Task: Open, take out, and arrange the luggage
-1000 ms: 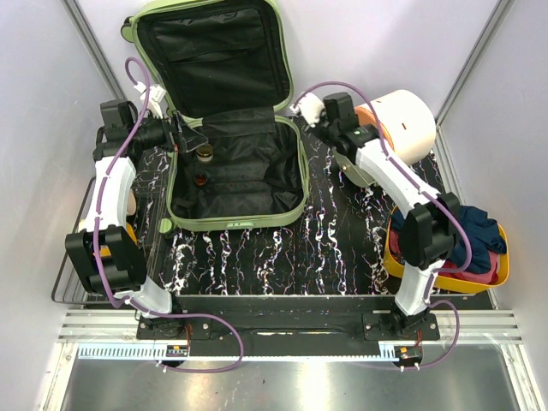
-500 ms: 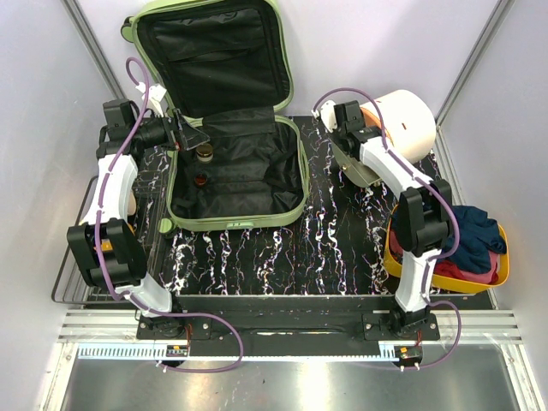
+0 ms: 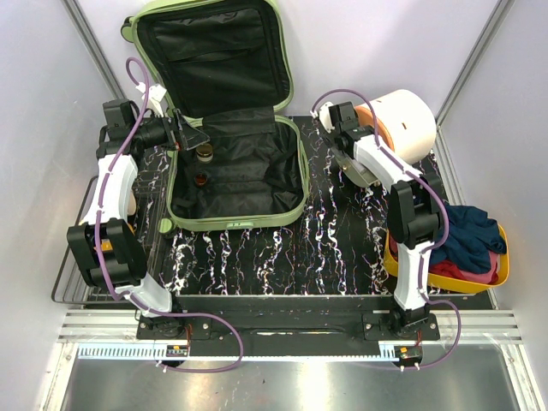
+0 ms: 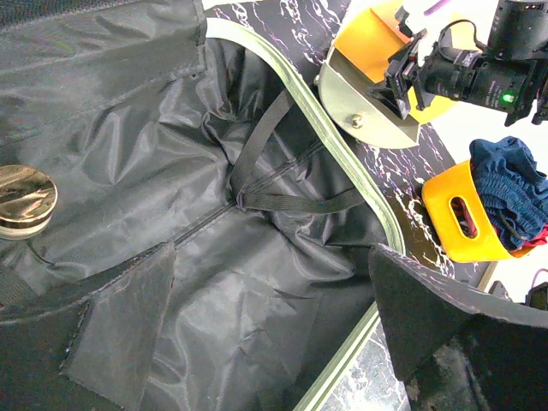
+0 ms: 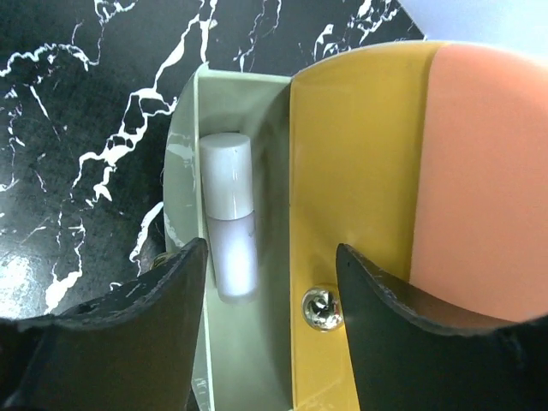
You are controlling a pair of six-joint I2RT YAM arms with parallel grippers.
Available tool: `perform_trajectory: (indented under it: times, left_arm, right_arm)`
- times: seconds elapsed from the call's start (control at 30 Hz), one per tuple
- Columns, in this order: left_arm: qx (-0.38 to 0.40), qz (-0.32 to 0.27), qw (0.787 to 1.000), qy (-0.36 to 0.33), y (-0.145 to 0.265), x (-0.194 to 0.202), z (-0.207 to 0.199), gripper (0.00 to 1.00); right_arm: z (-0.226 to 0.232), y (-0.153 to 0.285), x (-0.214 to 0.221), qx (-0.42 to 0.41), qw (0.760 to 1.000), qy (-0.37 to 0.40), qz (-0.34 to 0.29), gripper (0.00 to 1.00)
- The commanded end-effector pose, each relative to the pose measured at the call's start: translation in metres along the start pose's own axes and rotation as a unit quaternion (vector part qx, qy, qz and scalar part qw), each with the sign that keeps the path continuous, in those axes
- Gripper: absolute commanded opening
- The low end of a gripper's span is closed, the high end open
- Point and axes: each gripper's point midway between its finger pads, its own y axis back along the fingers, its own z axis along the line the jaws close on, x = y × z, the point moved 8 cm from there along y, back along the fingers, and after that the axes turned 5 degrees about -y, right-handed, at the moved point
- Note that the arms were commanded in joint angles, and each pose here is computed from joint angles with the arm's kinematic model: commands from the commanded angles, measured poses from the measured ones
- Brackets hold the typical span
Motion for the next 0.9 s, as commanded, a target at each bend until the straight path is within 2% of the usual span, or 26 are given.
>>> perform_trajectory:
  times: [0.0, 0.07, 0.13, 0.17, 0.23, 0.4, 0.5, 0.63, 0.73, 0.87]
  left_arm:
    - [0.006, -0.025, 0.999, -0.04, 0.004, -0.019, -0.003, 0.99]
    - [0.008, -0.024, 0.999, -0.038, 0.004, -0.02, -0.003, 0.99]
    - [0.009, -0.025, 0.999, -0.037, 0.003, -0.02, -0.003, 0.99]
    - [0.009, -0.025, 0.999, -0.035, 0.003, -0.02, -0.001, 0.99]
    - [0.01, -0.025, 0.999, -0.032, 0.002, -0.02, -0.001, 0.99]
    - [0.01, -0.025, 0.999, -0.029, 0.001, -0.021, -0.001, 0.99]
    - [0.007, -0.027, 0.999, -0.031, 0.002, -0.021, -0.002, 0.99]
    - [0.003, -0.027, 0.999, -0.032, 0.003, -0.022, -0.003, 0.99]
    - [0.0, -0.025, 0.999, -0.03, 0.004, -0.022, -0.003, 0.99]
    - [-0.005, -0.022, 0.999, -0.03, 0.004, -0.021, -0.002, 0.99]
  right_arm:
    - [-0.013, 0.021, -0.025, 0.001, 0.999, -0.028, -0.046, 0.67]
    - [-0.005, 0.027, -0.027, -0.047, 0.997, -0.025, -0.06, 0.6]
    - [0.002, 0.036, -0.029, -0.099, 0.992, -0.02, -0.074, 0.45]
    - [0.007, 0.036, -0.027, -0.11, 0.991, -0.016, -0.073, 0.42]
    - [0.017, 0.036, -0.024, -0.141, 0.988, -0.002, -0.068, 0.37]
    - [0.037, 0.023, -0.014, -0.164, 0.986, 0.014, -0.037, 0.31]
    - [0.041, 0.008, -0.005, -0.141, 0.989, 0.027, -0.013, 0.25]
    - [0.031, -0.018, 0.019, -0.038, 0.995, 0.087, 0.043, 0.2]
    - [0.013, -0.032, 0.027, 0.017, 0.992, 0.117, 0.038, 0.2]
    - [-0.005, -0.042, 0.036, 0.05, 0.989, 0.131, 0.045, 0.2]
